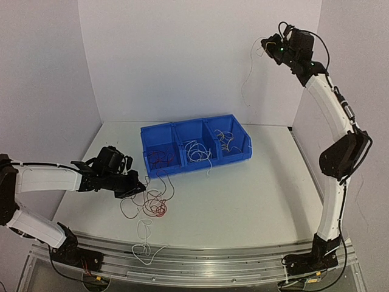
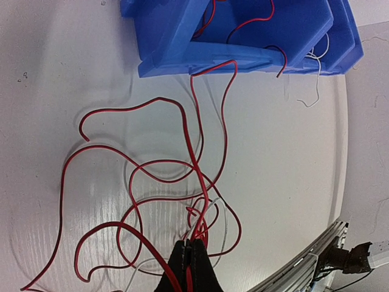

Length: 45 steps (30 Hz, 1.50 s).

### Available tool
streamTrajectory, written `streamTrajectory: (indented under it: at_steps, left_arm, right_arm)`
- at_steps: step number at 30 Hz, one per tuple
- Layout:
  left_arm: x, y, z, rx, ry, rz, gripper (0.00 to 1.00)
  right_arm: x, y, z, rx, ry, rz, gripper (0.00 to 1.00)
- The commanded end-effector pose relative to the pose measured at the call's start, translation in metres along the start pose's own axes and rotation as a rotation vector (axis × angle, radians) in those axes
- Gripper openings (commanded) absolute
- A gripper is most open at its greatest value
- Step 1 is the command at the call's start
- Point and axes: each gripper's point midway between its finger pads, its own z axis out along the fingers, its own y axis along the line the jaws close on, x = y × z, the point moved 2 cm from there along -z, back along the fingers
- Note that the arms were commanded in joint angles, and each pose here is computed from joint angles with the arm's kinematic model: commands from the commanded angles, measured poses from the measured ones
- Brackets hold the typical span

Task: Untangle the cables

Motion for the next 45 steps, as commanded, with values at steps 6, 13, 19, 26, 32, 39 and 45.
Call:
streamTrajectory:
  at_steps: [6,13,19,26,32,39,45]
  left_arm:
    - [-0.008,-0.008,0.0,0.035,-0.048,-0.024,0.0]
    - [-0.003,-0.004,-0.003,0.041,-0.051,-0.033,0.0]
    - [-0.003,-0.006,-0.005,0.058,-0.056,-0.017,0.0]
    - [-0.004,-0.009,-0.007,0.066,-0.059,-0.002,0.0]
    - [0.0,-0.005,-0.011,0.064,-0.067,-0.014,0.0]
    - [0.008,0.005,-0.014,0.03,-0.046,-0.035,0.0]
    - [0.009,0.009,-0.017,0.015,-0.047,-0.049,0.0]
  right_arm:
    - [0.027,0.041,0.027,-0.233,-0.014,0.18,0.0]
    - [0.009,0.087,-0.003,-0.331,-0.044,0.067,0.0]
    - [-0.012,0.112,-0.041,-0.401,-0.075,-0.053,0.0]
    - [-0.008,0.13,-0.047,-0.512,-0.019,-0.04,0.0]
    - [0.018,0.112,-0.022,-0.491,0.026,-0.059,0.0]
    - [0.044,0.095,0.007,-0.493,0.037,-0.123,0.0]
    - [0.045,0.09,0.014,-0.478,0.002,-0.206,0.0]
